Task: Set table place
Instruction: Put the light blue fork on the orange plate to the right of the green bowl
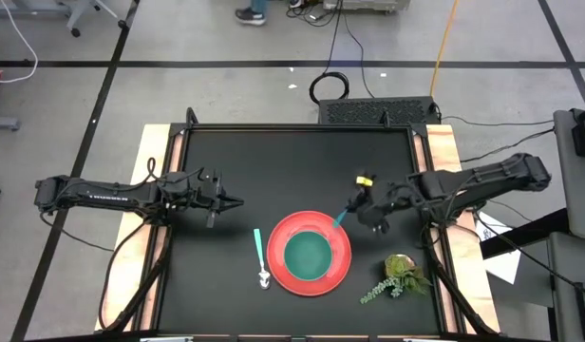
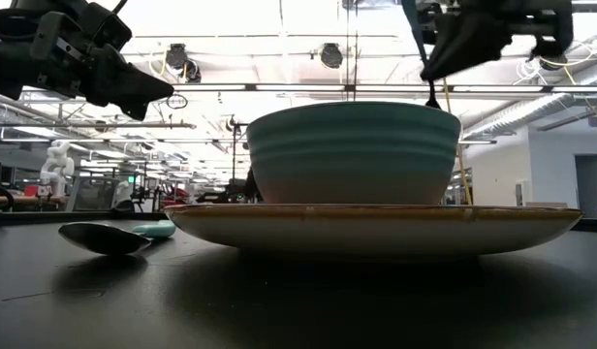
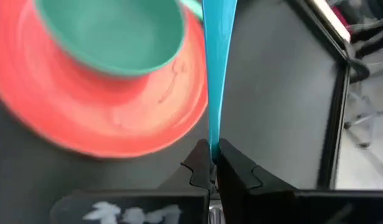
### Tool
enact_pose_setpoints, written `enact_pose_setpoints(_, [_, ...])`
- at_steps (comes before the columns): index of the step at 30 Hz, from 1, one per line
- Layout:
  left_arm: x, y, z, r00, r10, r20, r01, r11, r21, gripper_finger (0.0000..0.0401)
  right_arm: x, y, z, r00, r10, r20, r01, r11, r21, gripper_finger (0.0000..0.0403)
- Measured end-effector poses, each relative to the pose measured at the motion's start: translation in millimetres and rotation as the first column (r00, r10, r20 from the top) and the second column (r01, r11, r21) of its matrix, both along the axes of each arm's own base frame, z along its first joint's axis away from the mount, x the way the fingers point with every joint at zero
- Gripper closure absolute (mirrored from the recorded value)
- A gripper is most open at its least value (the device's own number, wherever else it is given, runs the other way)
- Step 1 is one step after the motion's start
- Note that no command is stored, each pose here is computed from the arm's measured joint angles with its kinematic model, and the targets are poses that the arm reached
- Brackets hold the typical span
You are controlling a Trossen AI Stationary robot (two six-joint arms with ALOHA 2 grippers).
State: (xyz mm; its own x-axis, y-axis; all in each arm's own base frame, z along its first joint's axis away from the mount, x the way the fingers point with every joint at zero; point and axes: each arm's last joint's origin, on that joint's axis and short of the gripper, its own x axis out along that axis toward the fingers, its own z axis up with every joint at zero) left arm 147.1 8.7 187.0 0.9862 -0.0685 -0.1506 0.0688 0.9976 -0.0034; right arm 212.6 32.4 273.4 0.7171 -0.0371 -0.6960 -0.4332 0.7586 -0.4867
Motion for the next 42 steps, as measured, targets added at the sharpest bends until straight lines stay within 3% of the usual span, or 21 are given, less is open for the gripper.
enact_pose_setpoints(4, [0,0,0,1.000,0.000,0.000,0.000,1.000,0.000,0.0375,3,15,-8,0.998,0.051,-0.039,-0.058,0.981,-0.183,0.0401])
enact_pose_setpoints(9, [0,0,0,1.000,0.001,0.000,-0.001,1.000,0.000,0.0375,6,32,-17,0.990,0.114,-0.086,-0.138,0.923,-0.360,0.0401])
enact_pose_setpoints(18, [0,0,0,1.000,0.001,0.000,-0.001,1.000,0.000,0.0375,3,55,-27,0.977,0.164,-0.133,-0.206,0.887,-0.413,0.0401])
enact_pose_setpoints(24, [0,0,0,1.000,0.001,0.000,-0.001,1.000,0.000,0.0375,1,68,-31,0.970,0.187,-0.156,-0.242,0.819,-0.520,0.0401])
enact_pose_setpoints(37, [0,0,0,1.000,0.018,-0.001,-0.018,1.000,-0.010,0.0375,0,93,-52,0.928,0.268,-0.260,-0.370,0.754,-0.543,0.0401])
enact_pose_setpoints(42, [0,1,0,0.999,0.035,-0.002,-0.035,0.999,-0.027,0.0375,-1,99,-62,0.881,0.319,-0.350,-0.470,0.676,-0.568,0.0401])
